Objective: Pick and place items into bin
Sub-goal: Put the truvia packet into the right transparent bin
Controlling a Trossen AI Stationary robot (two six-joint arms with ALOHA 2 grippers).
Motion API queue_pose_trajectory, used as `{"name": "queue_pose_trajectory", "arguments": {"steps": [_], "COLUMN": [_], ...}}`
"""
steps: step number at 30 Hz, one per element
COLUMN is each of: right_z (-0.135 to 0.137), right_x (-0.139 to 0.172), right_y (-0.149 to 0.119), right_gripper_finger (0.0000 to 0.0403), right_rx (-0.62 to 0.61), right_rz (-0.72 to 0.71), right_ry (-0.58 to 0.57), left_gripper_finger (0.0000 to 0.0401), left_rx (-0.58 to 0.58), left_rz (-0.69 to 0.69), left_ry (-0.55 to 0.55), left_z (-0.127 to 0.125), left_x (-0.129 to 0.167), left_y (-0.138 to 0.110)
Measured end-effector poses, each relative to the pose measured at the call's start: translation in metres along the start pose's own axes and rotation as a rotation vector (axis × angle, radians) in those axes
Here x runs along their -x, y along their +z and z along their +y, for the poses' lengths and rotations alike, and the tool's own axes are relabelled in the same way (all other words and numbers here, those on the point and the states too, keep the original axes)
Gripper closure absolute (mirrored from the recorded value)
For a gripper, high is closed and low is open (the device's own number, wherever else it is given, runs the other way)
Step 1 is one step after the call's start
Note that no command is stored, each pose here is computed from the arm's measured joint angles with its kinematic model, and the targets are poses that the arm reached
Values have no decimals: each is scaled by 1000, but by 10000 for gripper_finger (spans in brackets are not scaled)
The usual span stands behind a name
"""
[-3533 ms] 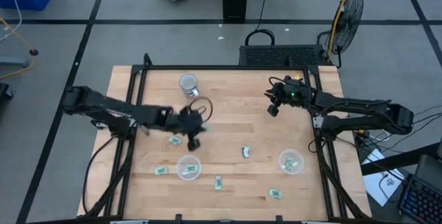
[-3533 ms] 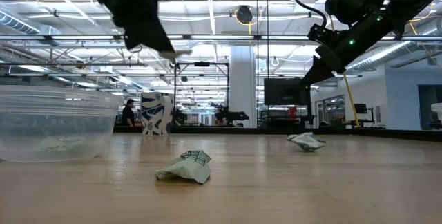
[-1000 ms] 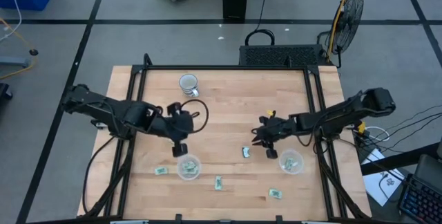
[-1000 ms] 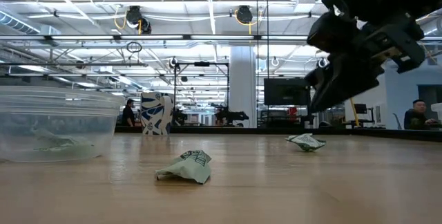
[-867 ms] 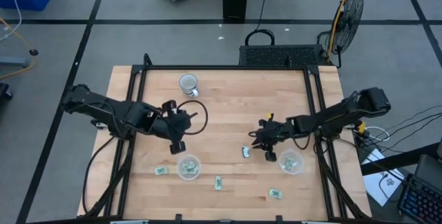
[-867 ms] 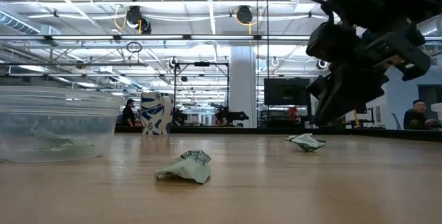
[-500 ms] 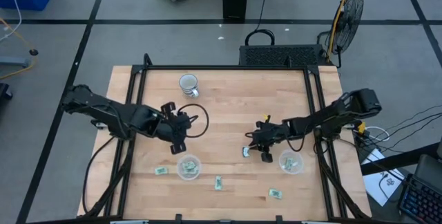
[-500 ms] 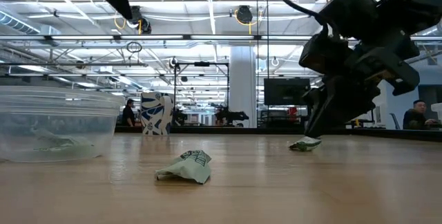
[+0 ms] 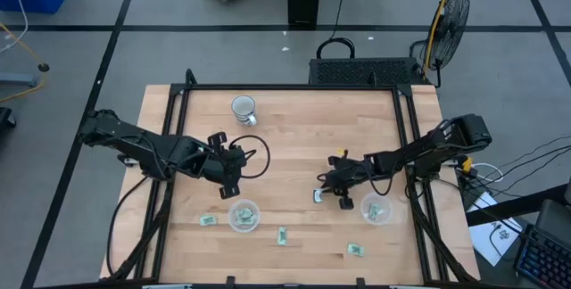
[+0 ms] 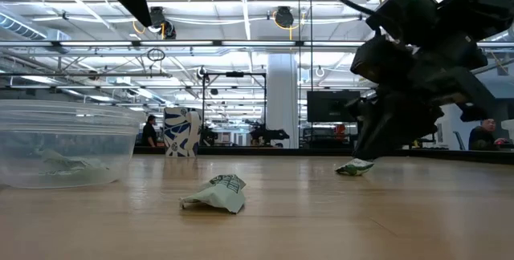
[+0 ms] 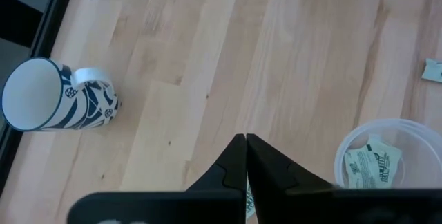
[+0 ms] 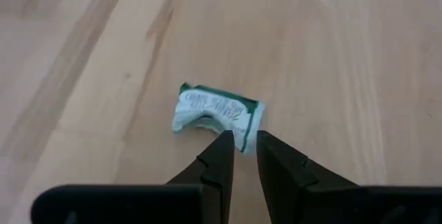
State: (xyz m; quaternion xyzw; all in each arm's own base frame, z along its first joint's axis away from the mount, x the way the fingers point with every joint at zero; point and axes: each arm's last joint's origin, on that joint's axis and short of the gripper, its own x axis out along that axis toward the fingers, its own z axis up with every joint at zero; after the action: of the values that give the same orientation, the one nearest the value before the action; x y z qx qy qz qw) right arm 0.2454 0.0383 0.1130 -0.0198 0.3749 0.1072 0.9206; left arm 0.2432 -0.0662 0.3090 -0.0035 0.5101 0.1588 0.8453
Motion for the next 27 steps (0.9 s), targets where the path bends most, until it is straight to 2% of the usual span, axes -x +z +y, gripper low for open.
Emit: {"name": "queue_pose_trajectory", "arguments": {"steps": [4,9,14,20,27], "right_z": [2,2,2,2,2], "right_x": [0,0,0,-1,-1], "right_y": [0,1,1,0,0], "right_gripper_finger": [344,340,309,263,254], "right_rx": [102,133,137,185,181], "right_rz": [-1,-8,-8,-7,-5], "right_ry": [15,32,30,30,31], "left_gripper_finger": [397,379,370,385,393], "left_rx": [-1,0,-1,0,1], "left_rz": [0,0,0,0,-1], "left_ry": [0,1,1,1,1], "left_z": [0,0,0,0,0], "left_x": [0,0,0,0,0], "left_y": [0,0,0,0,0]}}
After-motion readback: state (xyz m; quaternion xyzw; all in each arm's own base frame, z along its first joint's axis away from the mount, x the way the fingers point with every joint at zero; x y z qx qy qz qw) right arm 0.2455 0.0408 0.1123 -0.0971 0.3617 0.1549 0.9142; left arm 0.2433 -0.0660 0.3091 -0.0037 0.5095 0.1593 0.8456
